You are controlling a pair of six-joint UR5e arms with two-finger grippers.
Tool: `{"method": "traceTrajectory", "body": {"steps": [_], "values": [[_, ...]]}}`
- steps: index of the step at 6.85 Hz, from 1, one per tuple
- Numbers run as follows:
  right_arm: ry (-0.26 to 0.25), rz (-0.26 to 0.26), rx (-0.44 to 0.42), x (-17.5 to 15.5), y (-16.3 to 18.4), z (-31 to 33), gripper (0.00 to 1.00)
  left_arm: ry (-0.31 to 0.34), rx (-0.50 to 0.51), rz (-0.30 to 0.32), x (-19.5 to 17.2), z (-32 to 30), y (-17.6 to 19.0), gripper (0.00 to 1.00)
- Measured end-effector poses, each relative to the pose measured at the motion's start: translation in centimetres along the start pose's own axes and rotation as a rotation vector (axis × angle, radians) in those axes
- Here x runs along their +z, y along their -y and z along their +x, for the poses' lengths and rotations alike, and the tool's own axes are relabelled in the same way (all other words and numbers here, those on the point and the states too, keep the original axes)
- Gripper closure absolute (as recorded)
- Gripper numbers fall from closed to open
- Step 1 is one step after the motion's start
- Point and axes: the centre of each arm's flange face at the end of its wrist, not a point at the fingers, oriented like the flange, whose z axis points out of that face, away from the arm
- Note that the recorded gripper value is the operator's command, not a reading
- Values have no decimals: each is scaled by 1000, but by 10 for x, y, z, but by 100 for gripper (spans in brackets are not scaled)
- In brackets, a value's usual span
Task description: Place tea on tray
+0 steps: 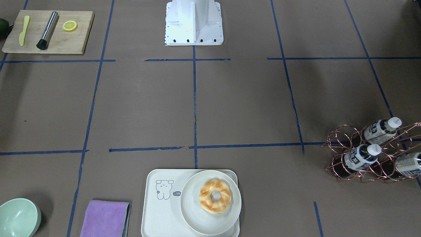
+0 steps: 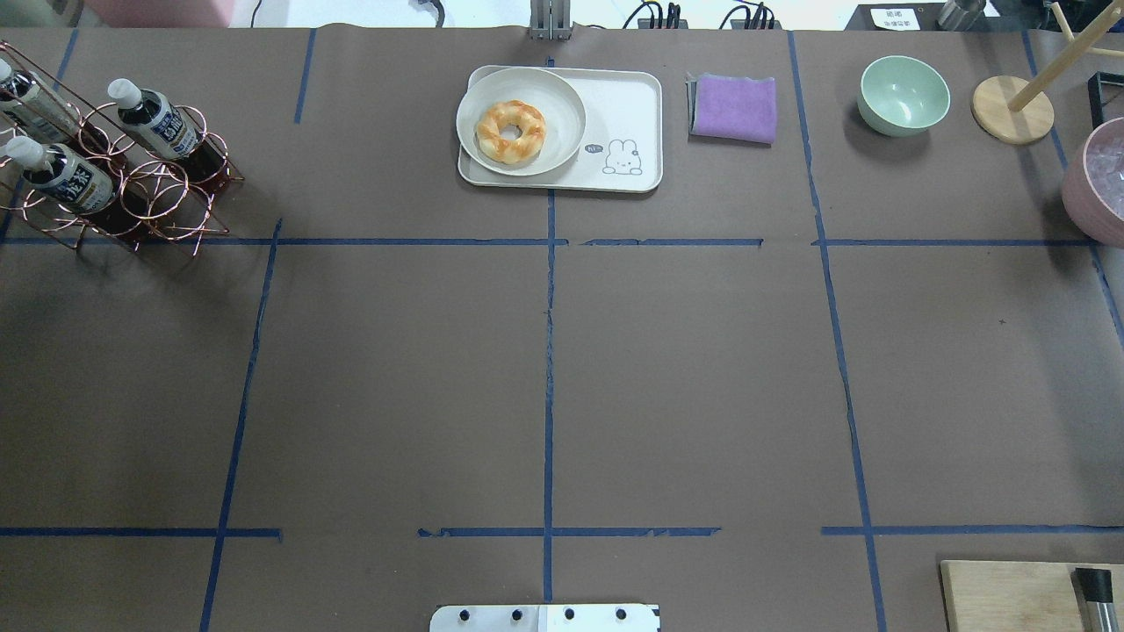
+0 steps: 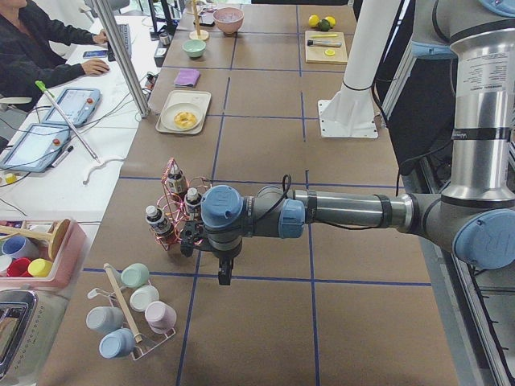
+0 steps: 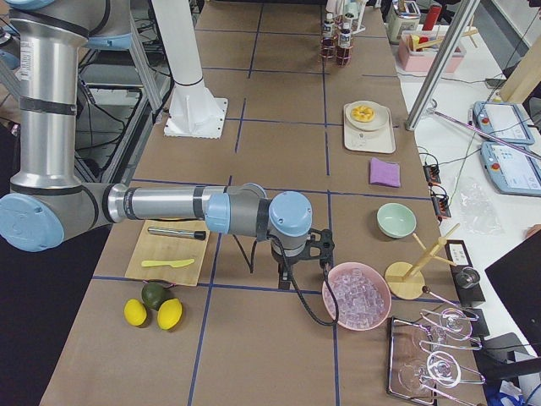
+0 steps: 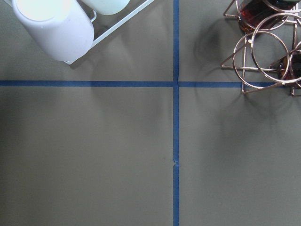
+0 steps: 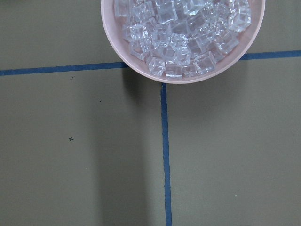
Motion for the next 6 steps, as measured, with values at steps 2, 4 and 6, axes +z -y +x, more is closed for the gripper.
{"method": "traceTrajectory", "body": {"steps": [2,4,6], "values": [[0,6,-6,-2,3,-3,0,0,9,8,-4,4,1,0],[-1,10,-10,-4,6,-5,0,-1,50,56,-27,30,4,0],[-1,10,-10,-5,7,-5,0,-18,46,137,-68,79,5,0]]}}
